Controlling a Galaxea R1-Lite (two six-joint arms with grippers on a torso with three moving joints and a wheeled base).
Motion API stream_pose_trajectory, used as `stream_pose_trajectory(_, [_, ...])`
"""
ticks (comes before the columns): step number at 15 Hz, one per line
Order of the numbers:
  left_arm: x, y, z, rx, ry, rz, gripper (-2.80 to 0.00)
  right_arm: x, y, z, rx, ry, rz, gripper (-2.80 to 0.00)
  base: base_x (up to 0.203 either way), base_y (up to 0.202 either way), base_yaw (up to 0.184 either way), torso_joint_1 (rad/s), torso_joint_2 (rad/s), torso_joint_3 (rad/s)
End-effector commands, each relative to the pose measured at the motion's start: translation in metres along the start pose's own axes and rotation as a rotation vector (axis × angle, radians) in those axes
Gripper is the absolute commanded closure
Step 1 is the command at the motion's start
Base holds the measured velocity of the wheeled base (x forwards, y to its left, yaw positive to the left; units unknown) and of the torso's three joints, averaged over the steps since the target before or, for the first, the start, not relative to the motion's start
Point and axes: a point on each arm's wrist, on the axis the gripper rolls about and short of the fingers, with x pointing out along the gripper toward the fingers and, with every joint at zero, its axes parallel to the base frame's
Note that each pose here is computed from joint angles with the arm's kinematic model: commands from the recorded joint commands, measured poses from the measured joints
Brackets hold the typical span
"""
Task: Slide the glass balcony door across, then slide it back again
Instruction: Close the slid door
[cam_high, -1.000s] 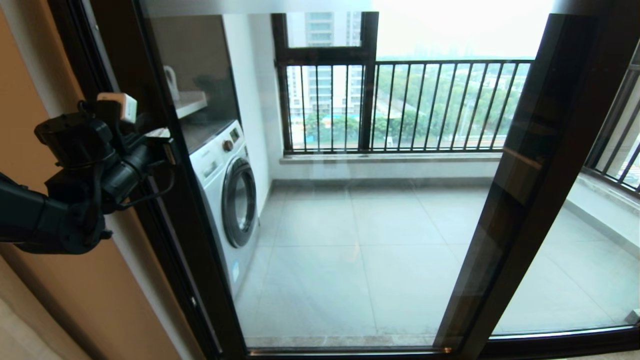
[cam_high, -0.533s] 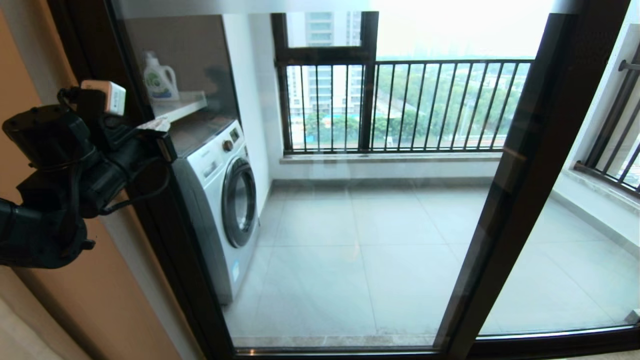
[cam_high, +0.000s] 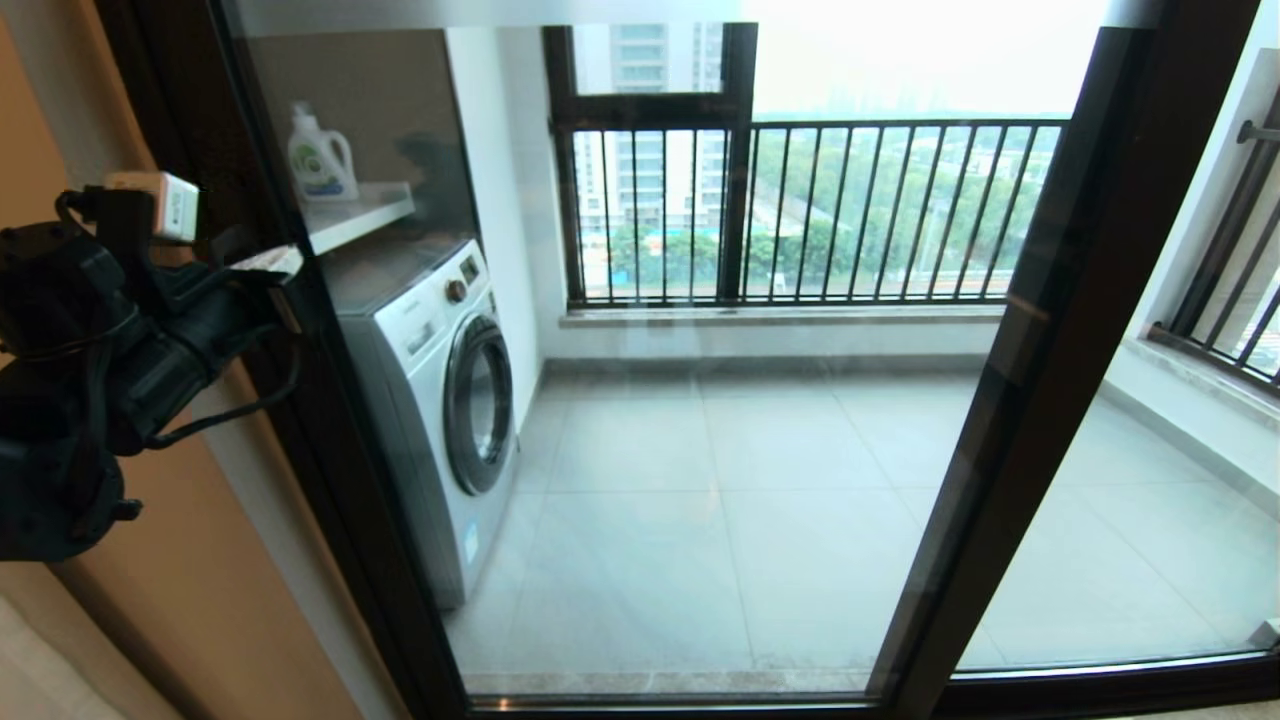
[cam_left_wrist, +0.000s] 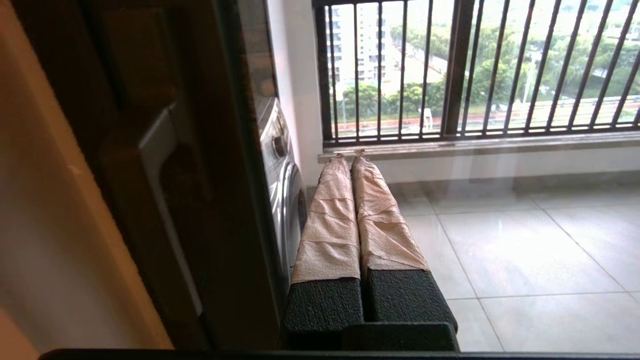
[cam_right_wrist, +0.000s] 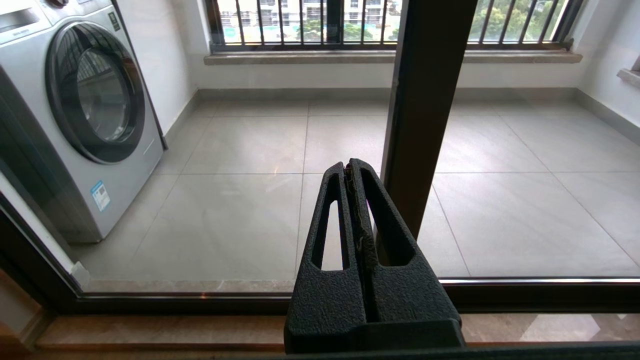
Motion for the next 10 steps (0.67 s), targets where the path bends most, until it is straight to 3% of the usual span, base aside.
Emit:
stream_pose_trajectory(1, [-0.008,0.041,-0.004,0.016,0.016,0.020,0.00,0.001,0.000,-0.003,0.000,0.013,0.001,0.00,0.000,0.000,0.000,0.000,0.00,0.000])
stream_pose_trajectory(4, [-0.022,0.097,-0.017,0.028,0.066,-0.003,0.00,0.001,0.000,-0.003,-0.001,0.013,0.001,0.00,0.000,0.000,0.000,0.000,0.00,0.000])
stream_pose_trajectory(10, [-0.018,0.108,-0.048,-0.001,0.147,-0.006,0.00,0.001,0.000,-0.003,0.000,0.013,0.001,0.00,0.000,0.000,0.000,0.000,0.00,0.000])
